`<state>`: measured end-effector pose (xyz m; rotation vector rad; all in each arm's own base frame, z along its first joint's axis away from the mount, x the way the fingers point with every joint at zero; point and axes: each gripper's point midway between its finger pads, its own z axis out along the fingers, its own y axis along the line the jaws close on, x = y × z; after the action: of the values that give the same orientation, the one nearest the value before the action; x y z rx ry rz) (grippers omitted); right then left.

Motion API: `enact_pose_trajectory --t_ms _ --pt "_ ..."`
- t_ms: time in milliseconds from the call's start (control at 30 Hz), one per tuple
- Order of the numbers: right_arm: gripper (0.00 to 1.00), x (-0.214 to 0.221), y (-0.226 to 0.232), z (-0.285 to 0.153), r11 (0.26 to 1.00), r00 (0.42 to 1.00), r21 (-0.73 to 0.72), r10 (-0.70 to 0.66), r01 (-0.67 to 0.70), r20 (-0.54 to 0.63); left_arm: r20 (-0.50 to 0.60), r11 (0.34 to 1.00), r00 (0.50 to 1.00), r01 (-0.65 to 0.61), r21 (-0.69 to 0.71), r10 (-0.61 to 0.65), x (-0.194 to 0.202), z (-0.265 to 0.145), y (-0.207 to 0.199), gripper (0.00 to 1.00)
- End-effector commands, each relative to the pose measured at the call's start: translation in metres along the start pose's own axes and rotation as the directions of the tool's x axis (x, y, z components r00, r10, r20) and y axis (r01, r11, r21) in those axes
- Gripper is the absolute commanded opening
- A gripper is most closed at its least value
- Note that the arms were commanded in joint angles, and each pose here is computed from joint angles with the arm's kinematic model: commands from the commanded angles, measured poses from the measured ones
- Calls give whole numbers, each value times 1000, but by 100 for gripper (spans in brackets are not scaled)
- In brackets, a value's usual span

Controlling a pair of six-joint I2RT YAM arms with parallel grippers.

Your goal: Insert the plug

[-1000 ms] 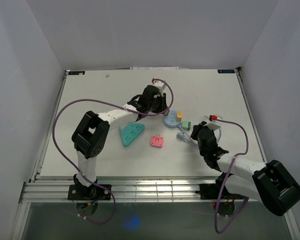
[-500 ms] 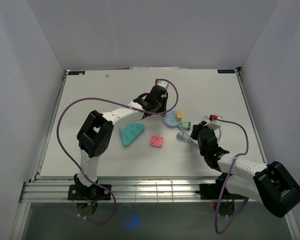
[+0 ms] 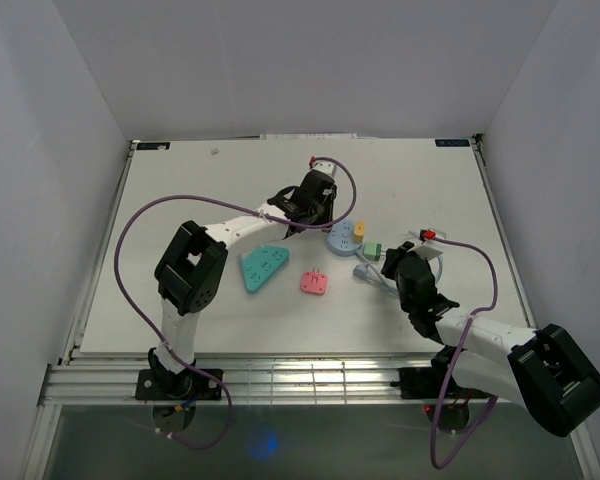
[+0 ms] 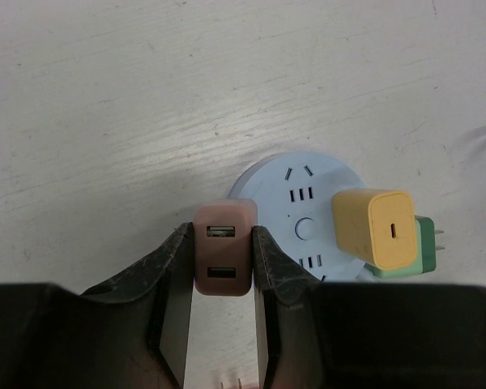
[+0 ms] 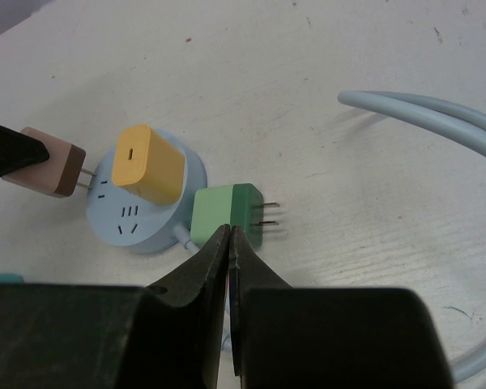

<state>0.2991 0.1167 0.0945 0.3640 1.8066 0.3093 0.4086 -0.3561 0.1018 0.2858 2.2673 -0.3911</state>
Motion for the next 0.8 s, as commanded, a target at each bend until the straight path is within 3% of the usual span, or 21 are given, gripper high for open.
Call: enact_pose_trajectory --t_ms 0,200,767 --pt "8 -12 3 0 1000 999 -12 20 -19 45 57 999 998 21 45 -24 -22 -23 -12 0" --pt "8 -12 3 0 1000 999 -12 20 -20 45 82 996 996 32 87 -39 -32 -31 -20 0" --pt "8 -11 4 0 1000 999 -14 15 -15 43 35 997 999 15 78 -18 -8 -16 -19 0"
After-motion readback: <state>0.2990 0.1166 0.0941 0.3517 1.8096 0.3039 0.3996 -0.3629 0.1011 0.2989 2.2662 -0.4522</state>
